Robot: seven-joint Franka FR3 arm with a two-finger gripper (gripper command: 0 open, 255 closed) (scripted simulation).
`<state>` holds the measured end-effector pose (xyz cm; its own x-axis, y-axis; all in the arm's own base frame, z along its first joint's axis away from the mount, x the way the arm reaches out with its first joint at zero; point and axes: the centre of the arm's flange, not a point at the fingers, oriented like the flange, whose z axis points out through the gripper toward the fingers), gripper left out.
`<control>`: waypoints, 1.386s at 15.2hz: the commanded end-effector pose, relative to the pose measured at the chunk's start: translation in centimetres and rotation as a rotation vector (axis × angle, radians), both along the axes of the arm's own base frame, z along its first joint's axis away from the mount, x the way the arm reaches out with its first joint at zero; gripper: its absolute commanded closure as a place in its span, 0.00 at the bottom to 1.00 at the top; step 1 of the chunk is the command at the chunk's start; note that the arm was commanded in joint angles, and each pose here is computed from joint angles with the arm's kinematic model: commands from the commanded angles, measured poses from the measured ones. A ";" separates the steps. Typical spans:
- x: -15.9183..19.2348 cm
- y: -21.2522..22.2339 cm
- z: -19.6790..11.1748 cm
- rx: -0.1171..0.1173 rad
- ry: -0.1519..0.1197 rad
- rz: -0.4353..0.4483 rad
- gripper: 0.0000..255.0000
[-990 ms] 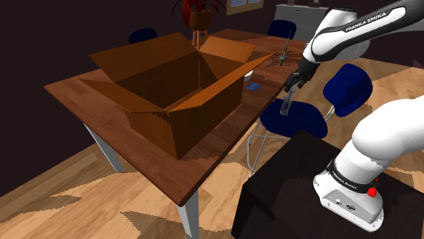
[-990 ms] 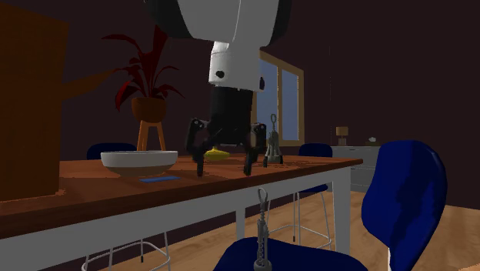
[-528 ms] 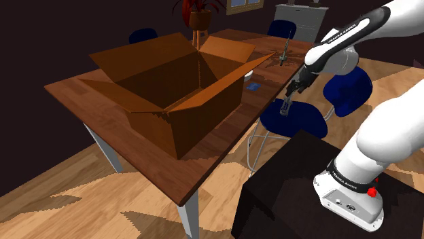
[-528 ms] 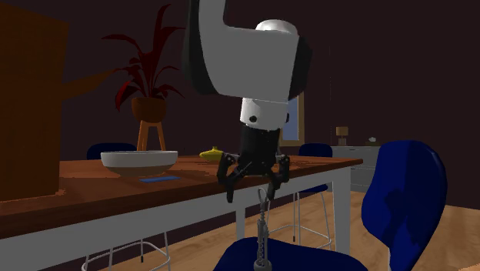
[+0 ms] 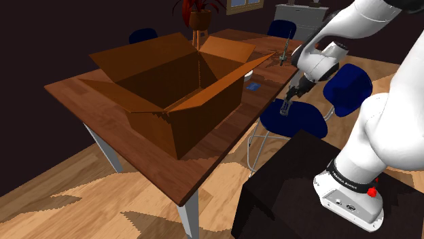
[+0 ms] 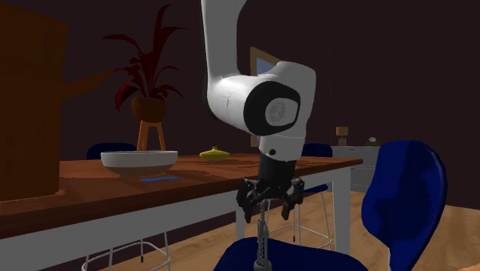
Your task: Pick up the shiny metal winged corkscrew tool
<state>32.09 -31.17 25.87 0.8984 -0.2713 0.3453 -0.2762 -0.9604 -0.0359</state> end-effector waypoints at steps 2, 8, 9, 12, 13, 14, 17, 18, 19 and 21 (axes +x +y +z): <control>-0.1 0.0 -1.6 -0.002 -0.006 -0.004 0.00; 0.0 0.0 -2.8 -0.002 -0.006 -0.004 1.00; 0.0 0.0 -2.8 -0.002 -0.006 -0.004 1.00; 0.0 0.0 -2.8 -0.002 -0.006 -0.004 1.00; 0.0 0.0 -2.8 -0.002 -0.006 -0.004 1.00; 0.0 0.0 -2.8 -0.002 -0.006 -0.004 1.00; -0.1 0.0 -2.4 -0.002 -0.006 -0.004 1.00; -0.1 0.0 -1.9 -0.002 -0.006 -0.004 1.00; -0.1 0.0 -1.3 -0.002 -0.006 -0.004 1.00; -0.1 0.0 -0.3 -0.002 -0.006 -0.004 1.00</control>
